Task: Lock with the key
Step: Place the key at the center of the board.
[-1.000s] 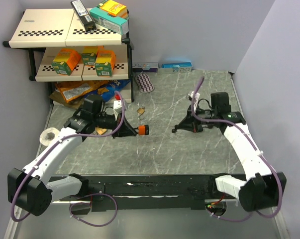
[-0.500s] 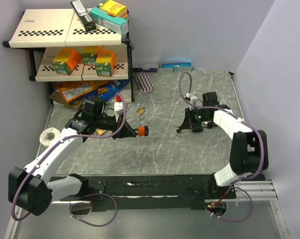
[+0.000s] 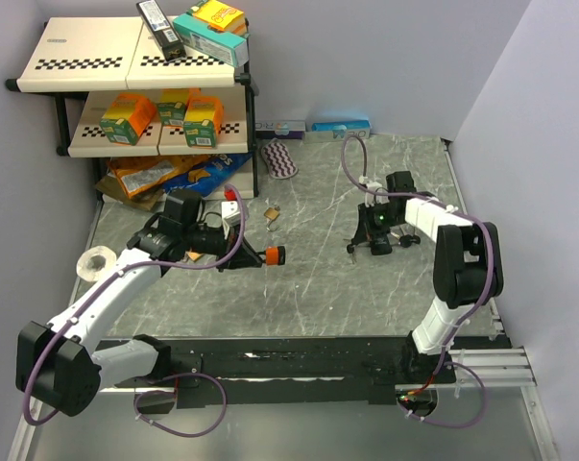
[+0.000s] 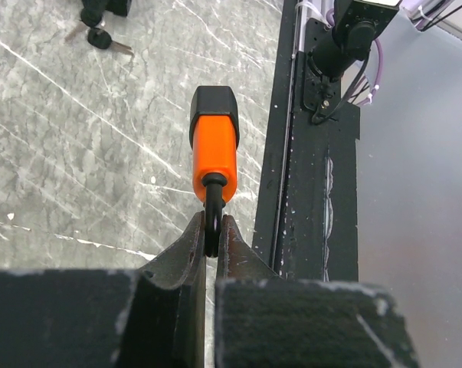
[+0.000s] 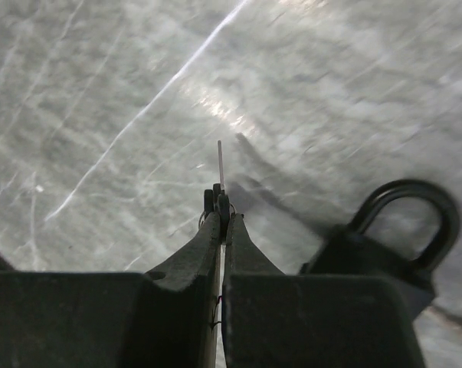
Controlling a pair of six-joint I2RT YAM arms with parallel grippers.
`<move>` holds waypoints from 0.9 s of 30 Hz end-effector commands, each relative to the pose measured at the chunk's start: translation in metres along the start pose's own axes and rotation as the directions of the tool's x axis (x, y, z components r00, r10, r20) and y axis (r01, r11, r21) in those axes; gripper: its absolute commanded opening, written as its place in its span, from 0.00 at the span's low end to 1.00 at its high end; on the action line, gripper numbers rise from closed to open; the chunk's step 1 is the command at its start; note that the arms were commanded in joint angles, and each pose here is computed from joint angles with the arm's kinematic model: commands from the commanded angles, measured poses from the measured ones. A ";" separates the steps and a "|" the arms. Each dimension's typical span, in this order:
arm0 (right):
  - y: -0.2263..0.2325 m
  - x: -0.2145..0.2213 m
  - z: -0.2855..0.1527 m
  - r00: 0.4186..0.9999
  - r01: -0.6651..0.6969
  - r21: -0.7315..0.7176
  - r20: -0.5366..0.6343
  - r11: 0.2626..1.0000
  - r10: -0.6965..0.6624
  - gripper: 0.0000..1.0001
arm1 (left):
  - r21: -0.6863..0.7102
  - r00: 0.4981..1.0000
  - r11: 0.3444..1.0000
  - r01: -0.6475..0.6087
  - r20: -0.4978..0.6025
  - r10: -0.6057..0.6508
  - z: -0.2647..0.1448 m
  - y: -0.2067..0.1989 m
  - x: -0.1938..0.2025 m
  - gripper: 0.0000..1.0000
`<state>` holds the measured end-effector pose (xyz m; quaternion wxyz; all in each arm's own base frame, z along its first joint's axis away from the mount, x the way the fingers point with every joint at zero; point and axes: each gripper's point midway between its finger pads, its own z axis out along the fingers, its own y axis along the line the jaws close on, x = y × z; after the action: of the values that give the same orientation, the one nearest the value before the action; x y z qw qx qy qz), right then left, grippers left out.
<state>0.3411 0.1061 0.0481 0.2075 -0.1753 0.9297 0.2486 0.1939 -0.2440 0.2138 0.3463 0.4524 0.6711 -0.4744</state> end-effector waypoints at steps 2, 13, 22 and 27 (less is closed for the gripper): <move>-0.019 -0.021 -0.002 0.999 0.037 0.067 0.017 0.997 -0.038 0.00 | 0.029 0.997 0.997 -0.077 0.034 0.076 -0.001 -0.007 -0.013 0.01; -0.012 -0.037 -0.011 0.995 0.082 0.046 0.048 0.996 -0.084 0.54 | 0.035 1.000 0.999 -0.014 -0.015 0.014 0.015 -0.008 -0.001 0.01; 0.064 -0.072 -0.067 0.915 0.325 -0.061 0.271 0.944 -0.298 0.71 | 0.029 0.971 0.971 0.235 -0.039 -0.234 0.026 -0.004 -0.003 0.01; 0.146 -0.045 -0.085 0.776 0.583 -0.095 0.359 0.807 -0.519 0.95 | 0.056 0.875 0.881 0.470 -0.163 -0.457 0.038 -0.004 0.013 0.01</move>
<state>0.3412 0.1405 0.1584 0.3520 -0.2985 0.8479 0.2610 0.1902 -0.2660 0.1795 0.2191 0.3703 0.7495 -0.5032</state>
